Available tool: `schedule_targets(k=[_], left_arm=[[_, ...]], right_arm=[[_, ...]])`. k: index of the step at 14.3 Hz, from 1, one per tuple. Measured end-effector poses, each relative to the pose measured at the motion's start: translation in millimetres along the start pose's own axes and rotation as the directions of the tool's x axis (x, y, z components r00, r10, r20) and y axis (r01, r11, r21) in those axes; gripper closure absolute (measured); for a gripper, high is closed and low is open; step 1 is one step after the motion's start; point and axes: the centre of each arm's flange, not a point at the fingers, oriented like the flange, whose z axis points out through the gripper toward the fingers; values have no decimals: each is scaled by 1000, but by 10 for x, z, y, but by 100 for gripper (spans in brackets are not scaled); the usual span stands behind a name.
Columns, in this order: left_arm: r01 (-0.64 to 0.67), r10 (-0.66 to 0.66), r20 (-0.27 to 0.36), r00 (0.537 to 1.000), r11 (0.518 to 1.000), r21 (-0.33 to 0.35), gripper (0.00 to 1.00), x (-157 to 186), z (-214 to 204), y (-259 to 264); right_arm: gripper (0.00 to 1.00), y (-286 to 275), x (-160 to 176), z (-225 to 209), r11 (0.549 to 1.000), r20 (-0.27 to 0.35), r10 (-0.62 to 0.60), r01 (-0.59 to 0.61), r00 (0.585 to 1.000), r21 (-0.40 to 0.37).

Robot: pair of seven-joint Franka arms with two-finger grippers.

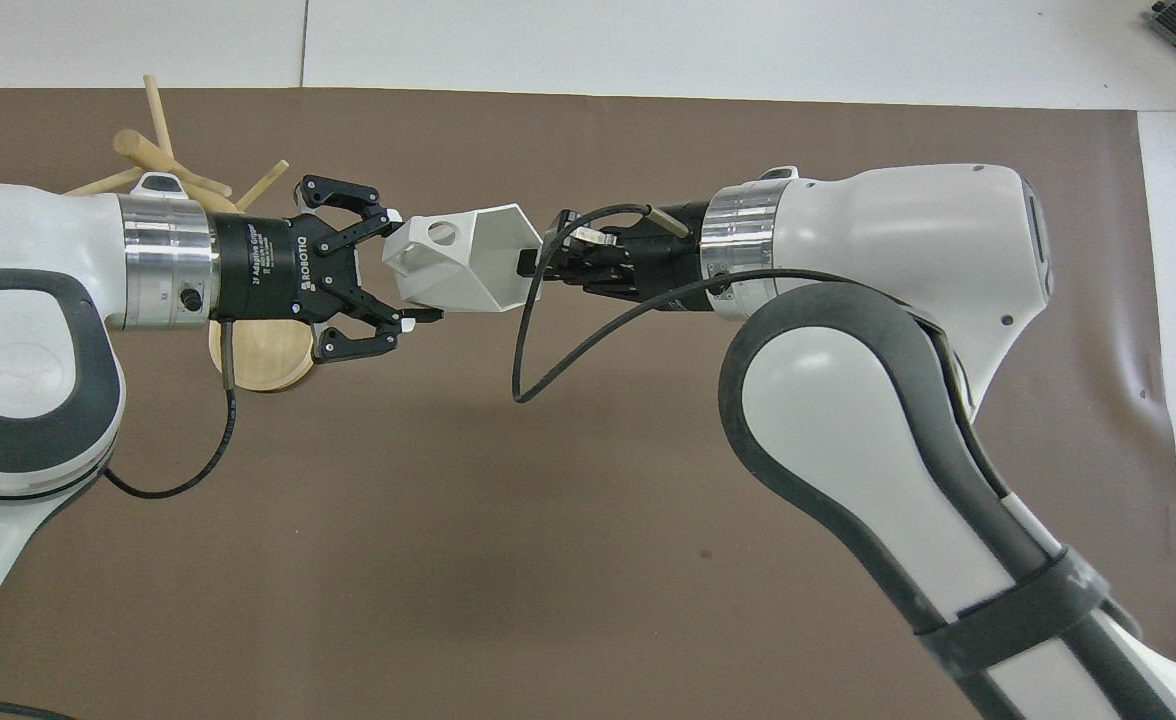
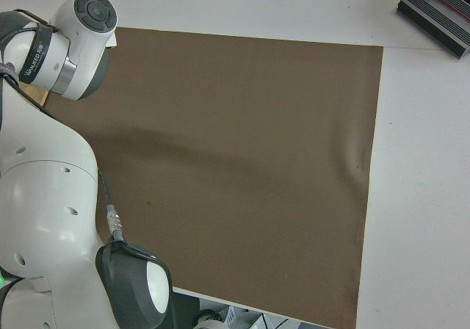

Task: Hang cup on rack
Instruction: 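Close the left gripper on the mug held by the right gripper, then open the right gripper and withdraw it while the left gripper holds the mug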

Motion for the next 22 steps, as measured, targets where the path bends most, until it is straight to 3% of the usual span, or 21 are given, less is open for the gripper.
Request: schedule_targets(k=[3,6,10,12,15,16,17,19,22], left_arm=[[-29,29,0,1000,1000,1,29,11,-10,3],[-72,72,1,997,997,4,29,2,4,-4],[-72,72,4,997,997,17,30,1,17,-18],[-42,42,3,999,999,20,30,9,22,-22],[7,-7,-1,1000,1000,28,30,60,36,-34],[16,-15,-6,1000,999,28,30,73,34,-34],[23,-23,-19,1000,999,30,30,86,32,-34],[49,-48,-49,998,998,31,30,108,24,-33],[155,-153,-90,984,988,11,30,170,-52,-5]], right_arm=[[95,-3,-5,5,1000,1,0,0,1000,0],[86,-20,-25,21,1000,5,-1,1,1000,1],[47,-25,-18,2,1000,2,-2,2,1000,2],[43,-24,-2,-40,1000,-4,-1,1,1000,3],[9,-8,49,-260,1000,-7,1,-1,1000,-3],[1,27,94,-415,1000,-8,7,-7,1000,-9],[0,84,155,-630,1000,-10,15,-16,1000,-19],[0,267,257,-1178,995,-10,7,-8,1000,-100],[0,517,249,-1813,933,-2,-57,53,998,-355]])
